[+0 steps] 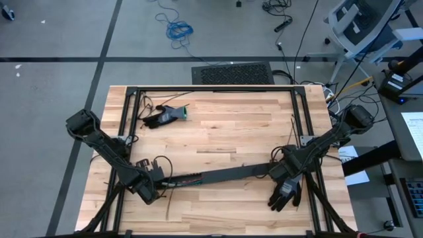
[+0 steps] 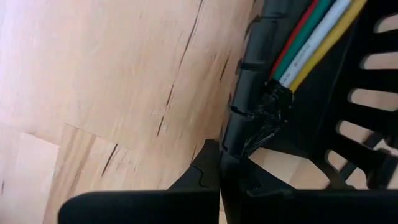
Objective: Ziptie cables
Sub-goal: Close the black cable duct
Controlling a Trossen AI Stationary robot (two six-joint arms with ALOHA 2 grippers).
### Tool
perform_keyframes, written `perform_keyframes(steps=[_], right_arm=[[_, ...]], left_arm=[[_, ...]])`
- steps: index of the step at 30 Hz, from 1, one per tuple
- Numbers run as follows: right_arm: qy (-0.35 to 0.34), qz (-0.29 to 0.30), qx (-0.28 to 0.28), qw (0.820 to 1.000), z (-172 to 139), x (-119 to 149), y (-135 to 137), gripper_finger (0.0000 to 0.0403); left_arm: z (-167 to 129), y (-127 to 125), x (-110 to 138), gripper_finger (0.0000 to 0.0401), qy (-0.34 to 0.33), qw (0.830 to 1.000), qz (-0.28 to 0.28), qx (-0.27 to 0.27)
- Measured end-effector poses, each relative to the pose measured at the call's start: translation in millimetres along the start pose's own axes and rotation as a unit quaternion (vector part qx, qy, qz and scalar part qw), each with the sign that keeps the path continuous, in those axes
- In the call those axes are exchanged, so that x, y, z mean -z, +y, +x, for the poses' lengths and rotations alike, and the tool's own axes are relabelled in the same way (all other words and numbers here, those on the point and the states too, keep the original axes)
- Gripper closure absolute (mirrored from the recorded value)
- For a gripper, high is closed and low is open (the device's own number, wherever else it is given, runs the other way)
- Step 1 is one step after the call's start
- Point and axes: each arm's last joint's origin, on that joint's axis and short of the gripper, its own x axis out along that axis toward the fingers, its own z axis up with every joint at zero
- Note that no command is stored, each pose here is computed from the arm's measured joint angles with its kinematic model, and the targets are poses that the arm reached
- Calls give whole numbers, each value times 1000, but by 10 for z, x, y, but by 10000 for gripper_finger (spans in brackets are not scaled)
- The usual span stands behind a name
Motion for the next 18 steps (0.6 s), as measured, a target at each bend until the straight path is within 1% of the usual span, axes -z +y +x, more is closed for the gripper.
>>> perform_keyframes(steps=[8, 12, 18], right_arm=[[27, -5, -30, 999, -7, 44, 54, 403], [37, -18, -44, 998, -8, 62, 80, 403], [41, -19, -50, 998, -9, 70, 90, 402]], left_arm=[[-1, 51, 25, 401, 15, 1000, 4, -25], [-1, 57, 29, 401, 17, 999, 5, -28], [0, 58, 30, 401, 18, 999, 5, -28]])
